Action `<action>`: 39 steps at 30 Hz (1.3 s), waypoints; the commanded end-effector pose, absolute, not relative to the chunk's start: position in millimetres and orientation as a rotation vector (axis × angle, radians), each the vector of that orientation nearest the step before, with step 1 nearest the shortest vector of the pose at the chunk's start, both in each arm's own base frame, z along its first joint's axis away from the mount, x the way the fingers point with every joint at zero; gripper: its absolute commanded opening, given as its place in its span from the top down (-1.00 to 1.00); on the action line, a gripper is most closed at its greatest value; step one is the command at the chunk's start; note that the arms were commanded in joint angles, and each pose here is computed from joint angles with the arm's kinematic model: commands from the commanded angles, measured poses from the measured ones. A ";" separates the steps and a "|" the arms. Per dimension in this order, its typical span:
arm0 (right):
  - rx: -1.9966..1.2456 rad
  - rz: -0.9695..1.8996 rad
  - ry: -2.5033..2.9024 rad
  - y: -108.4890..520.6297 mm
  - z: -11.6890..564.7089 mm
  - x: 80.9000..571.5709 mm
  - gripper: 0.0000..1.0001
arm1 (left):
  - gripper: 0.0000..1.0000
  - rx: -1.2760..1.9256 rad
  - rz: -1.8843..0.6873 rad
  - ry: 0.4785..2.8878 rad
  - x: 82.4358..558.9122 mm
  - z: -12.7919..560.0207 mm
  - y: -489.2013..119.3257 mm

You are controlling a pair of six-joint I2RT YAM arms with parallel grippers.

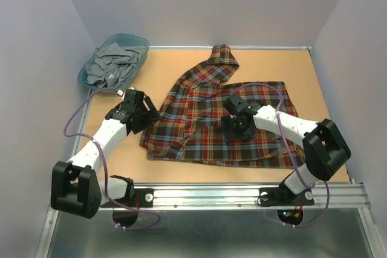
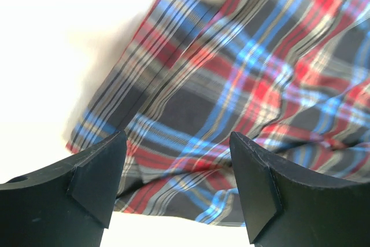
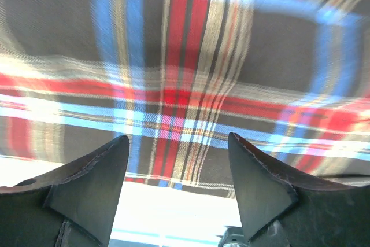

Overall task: Fold and stack the long sleeve shirts
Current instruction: Fold the shirt

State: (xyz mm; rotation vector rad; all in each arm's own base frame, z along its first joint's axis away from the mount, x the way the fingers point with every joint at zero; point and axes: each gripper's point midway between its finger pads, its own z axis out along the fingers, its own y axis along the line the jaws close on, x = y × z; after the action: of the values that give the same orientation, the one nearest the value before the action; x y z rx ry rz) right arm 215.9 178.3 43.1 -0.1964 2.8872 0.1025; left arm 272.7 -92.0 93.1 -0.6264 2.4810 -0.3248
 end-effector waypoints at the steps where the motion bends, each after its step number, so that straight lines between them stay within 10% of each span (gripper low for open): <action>1: -0.109 0.086 2.703 168.6 114.6 280.5 -0.48 | -0.66 -0.535 -0.361 2.404 311.2 120.3 -104.2; 19: 0.796 0.259 2.506 33.9 62.3 369.8 -0.41 | -0.68 -0.268 -0.300 2.399 433.9 101.2 -180.2; 39: 1.235 -0.028 2.385 -56.5 21.4 278.9 -0.39 | -0.67 -0.505 -0.264 2.541 362.2 42.1 -130.2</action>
State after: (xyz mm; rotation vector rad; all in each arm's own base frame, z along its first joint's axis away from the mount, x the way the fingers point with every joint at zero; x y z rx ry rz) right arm 305.1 -40.7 28.6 1.1652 2.3676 0.1111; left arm 378.2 -148.1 34.0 -0.4527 2.5405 -0.3070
